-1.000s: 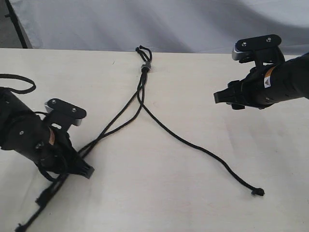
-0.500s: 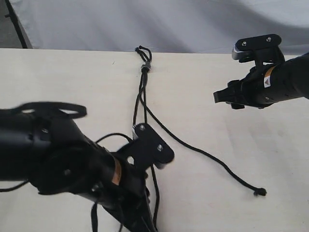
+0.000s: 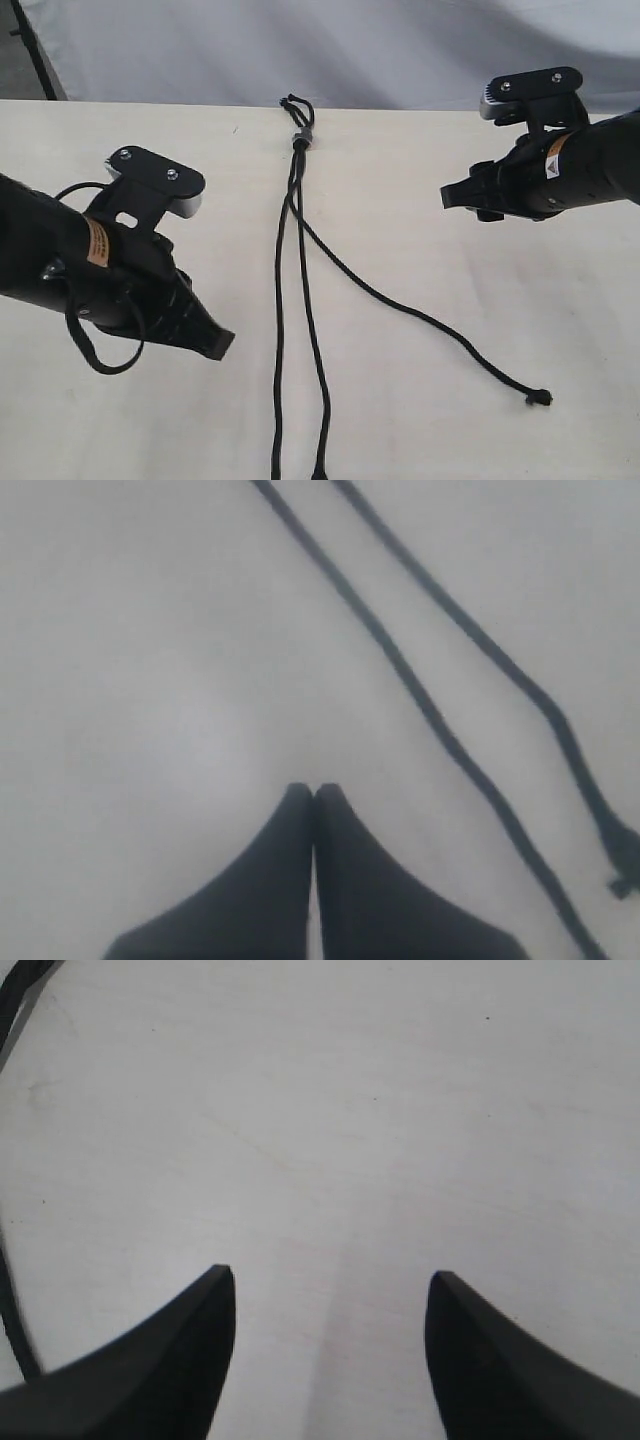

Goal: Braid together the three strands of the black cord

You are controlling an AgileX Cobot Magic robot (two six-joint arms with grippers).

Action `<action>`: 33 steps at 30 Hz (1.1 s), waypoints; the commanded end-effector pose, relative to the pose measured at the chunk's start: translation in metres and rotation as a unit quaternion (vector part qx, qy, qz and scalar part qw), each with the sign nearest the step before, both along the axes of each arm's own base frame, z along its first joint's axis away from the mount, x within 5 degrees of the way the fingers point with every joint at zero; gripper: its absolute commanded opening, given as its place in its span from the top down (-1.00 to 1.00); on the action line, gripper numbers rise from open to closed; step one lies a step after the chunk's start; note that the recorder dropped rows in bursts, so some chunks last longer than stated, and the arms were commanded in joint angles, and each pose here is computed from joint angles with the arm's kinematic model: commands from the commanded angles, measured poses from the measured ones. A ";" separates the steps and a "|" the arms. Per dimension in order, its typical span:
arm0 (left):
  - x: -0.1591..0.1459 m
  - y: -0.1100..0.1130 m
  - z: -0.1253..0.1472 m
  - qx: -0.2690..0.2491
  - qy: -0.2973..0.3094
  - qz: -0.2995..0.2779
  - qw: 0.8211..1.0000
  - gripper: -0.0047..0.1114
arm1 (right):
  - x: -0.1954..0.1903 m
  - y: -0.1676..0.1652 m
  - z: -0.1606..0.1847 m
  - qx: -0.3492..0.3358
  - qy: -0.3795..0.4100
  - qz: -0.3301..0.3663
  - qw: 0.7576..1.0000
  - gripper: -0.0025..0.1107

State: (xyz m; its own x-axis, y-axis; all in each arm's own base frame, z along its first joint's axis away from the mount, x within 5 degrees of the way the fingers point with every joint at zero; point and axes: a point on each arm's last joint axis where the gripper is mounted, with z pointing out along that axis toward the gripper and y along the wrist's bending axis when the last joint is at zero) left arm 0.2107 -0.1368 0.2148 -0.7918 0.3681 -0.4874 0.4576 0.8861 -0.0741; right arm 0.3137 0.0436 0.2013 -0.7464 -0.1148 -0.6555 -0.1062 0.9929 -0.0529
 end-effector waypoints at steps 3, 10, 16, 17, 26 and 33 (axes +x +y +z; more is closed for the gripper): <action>-0.008 -0.036 -0.006 -0.064 -0.015 -0.025 0.998 0.84 | 0.000 -0.002 0.001 0.001 -0.002 -0.004 1.000 -0.01; 0.002 -0.080 -0.036 -0.041 0.039 -0.046 0.997 0.11 | 0.000 -0.002 0.000 0.001 -0.001 -0.005 1.000 -0.01; 0.013 -0.117 -0.057 -0.009 0.082 -0.071 0.994 0.01 | 0.000 -0.002 0.000 0.001 -0.001 -0.005 1.000 -0.01; 0.017 -0.121 -0.061 -0.004 0.089 -0.069 0.994 0.01 | 0.000 -0.002 0.000 0.001 -0.001 -0.005 1.000 -0.01; 0.031 -0.133 -0.099 0.066 0.134 -0.084 0.985 0.51 | 0.000 -0.002 0.000 0.001 -0.001 -0.005 1.000 -0.01; 0.032 -0.135 -0.081 0.075 0.136 -0.102 0.983 0.92 | 0.000 -0.002 0.000 0.000 -0.001 -0.004 1.000 -0.01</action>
